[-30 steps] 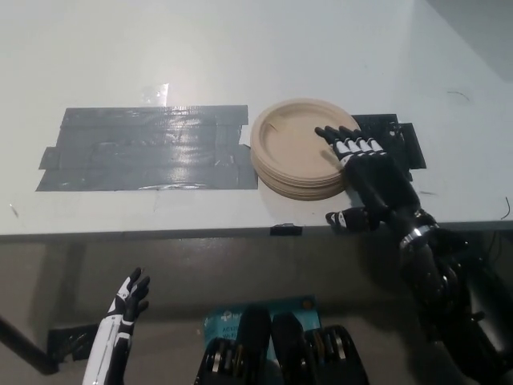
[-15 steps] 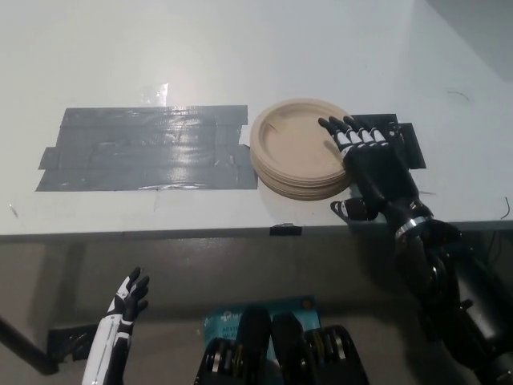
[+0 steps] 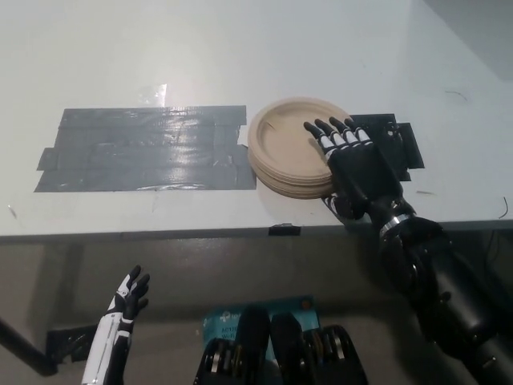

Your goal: A stack of plates is kept in the middle of the desk close to the robot and the robot grabs the stack with its right hand, picks it up and hands it to a person.

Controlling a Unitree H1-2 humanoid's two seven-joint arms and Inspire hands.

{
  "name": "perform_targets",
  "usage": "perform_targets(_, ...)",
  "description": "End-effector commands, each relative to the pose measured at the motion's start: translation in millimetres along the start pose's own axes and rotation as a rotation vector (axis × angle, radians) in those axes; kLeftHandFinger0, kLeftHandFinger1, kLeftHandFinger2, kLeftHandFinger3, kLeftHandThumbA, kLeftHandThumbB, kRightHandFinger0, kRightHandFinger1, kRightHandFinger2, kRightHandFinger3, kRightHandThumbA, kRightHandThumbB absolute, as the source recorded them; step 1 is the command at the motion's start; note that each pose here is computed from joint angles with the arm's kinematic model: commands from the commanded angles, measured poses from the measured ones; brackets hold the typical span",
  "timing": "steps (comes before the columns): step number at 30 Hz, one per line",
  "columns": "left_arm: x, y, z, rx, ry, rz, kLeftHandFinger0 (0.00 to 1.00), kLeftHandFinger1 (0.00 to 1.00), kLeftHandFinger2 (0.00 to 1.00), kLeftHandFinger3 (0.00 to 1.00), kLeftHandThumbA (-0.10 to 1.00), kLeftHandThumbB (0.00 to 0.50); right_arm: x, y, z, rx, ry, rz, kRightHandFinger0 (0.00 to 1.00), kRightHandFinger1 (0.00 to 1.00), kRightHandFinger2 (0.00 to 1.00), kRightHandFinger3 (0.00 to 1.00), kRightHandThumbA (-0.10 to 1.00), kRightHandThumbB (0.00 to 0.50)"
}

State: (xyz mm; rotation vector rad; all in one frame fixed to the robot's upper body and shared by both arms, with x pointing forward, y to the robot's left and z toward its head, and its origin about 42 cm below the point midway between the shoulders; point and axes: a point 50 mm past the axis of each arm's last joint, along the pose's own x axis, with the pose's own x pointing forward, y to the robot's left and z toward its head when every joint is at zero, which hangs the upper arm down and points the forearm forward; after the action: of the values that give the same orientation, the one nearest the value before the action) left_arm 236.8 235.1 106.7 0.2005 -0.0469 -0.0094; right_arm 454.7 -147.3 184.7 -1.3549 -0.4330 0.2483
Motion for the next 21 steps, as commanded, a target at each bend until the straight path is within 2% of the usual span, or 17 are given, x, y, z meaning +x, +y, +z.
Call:
perform_targets(1, 5, 4, 13, 0.018, -0.071, 0.0, 1.0, 1.0, 1.0, 1.0, 1.0, 0.0, 16, -15, 5, -0.072, -0.046, -0.054, 1.0, 1.0, 1.0, 1.0, 1.0, 0.37)
perform_targets(3, 5, 4, 12, 0.017, -0.069, 0.0, 1.0, 1.0, 1.0, 1.0, 1.0, 0.0, 18, -15, 6, -0.088, -0.057, -0.048, 1.0, 1.0, 1.0, 1.0, 1.0, 0.369)
perform_targets(5, 5, 4, 11, 0.013, -0.065, 0.002, 1.0, 1.0, 1.0, 1.0, 1.0, 0.0, 23, -11, 7, -0.116, -0.091, -0.026, 1.0, 1.0, 1.0, 1.0, 0.94, 0.372)
perform_targets(6, 5, 4, 12, 0.017, -0.066, 0.001, 1.0, 1.0, 1.0, 1.0, 1.0, 0.0, 24, -9, 6, -0.115, -0.111, -0.038, 1.0, 1.0, 1.0, 1.0, 0.68, 0.401)
perform_targets(7, 5, 4, 12, 0.02, -0.067, 0.001, 1.0, 1.0, 1.0, 1.0, 1.0, 0.0, 27, -5, 5, -0.12, -0.152, -0.069, 1.0, 1.0, 1.0, 1.0, 0.5, 0.415)
perform_targets(8, 5, 3, 12, 0.019, -0.067, 0.003, 1.0, 1.0, 1.0, 1.0, 1.0, 0.0, 29, -2, 4, -0.128, -0.178, -0.09, 1.0, 1.0, 1.0, 1.0, 0.39, 0.441)
perform_targets(9, 5, 3, 12, 0.016, -0.071, 0.003, 1.0, 1.0, 1.0, 1.0, 1.0, 0.0, 30, 11, -1, -0.216, -0.274, -0.206, 0.82, 0.79, 0.92, 0.97, -0.03, 0.438)
perform_targets(11, 6, 2, 13, 0.013, -0.073, 0.003, 1.0, 1.0, 1.0, 1.0, 1.0, 0.0, 29, 19, -6, -0.256, -0.295, -0.229, 0.27, 0.33, 0.54, 0.68, -0.1, 0.345)
perform_targets(12, 6, 2, 14, 0.013, -0.074, 0.003, 1.0, 1.0, 1.0, 1.0, 1.0, 0.0, 29, 21, -7, -0.269, -0.292, -0.223, 0.16, 0.23, 0.49, 0.6, -0.1, 0.327)
perform_targets(13, 6, 3, 16, 0.011, -0.077, 0.004, 1.0, 1.0, 1.0, 1.0, 1.0, 0.0, 27, 27, -11, -0.321, -0.29, -0.219, 0.01, 0.01, 0.29, 0.35, -0.1, 0.322)
perform_targets(15, 7, 5, 17, 0.007, -0.081, 0.004, 1.0, 1.0, 1.0, 1.0, 1.0, 0.0, 26, 29, -15, -0.355, -0.289, -0.211, 0.0, 0.0, 0.24, 0.3, -0.1, 0.325)
perform_targets(16, 8, 5, 17, 0.003, -0.085, 0.005, 1.0, 1.0, 1.0, 1.0, 1.0, 0.0, 26, 28, -16, -0.348, -0.292, -0.223, 0.0, 0.0, 0.14, 0.27, -0.1, 0.307)
perform_targets(17, 9, 4, 18, 0.0, -0.087, 0.006, 1.0, 1.0, 1.0, 1.0, 1.0, 0.0, 26, 26, -18, -0.332, -0.296, -0.244, 0.0, 0.0, 0.19, 0.24, -0.1, 0.312)
perform_targets(19, 9, 4, 19, 0.001, -0.085, 0.009, 1.0, 1.0, 1.0, 1.0, 1.0, 0.0, 26, 25, -18, -0.311, -0.301, -0.266, 0.0, 0.0, 0.14, 0.2, -0.1, 0.309)
perform_targets(20, 9, 4, 19, 0.005, -0.086, 0.008, 1.0, 1.0, 1.0, 1.0, 1.0, 0.0, 25, 25, -18, -0.299, -0.316, -0.293, 0.0, 0.0, 0.22, 0.26, -0.1, 0.32)
perform_targets(21, 9, 4, 19, 0.009, -0.086, 0.006, 1.0, 1.0, 1.0, 1.0, 1.0, 0.0, 23, 24, -19, -0.288, -0.325, -0.313, 0.0, 0.0, 0.15, 0.24, -0.1, 0.312)
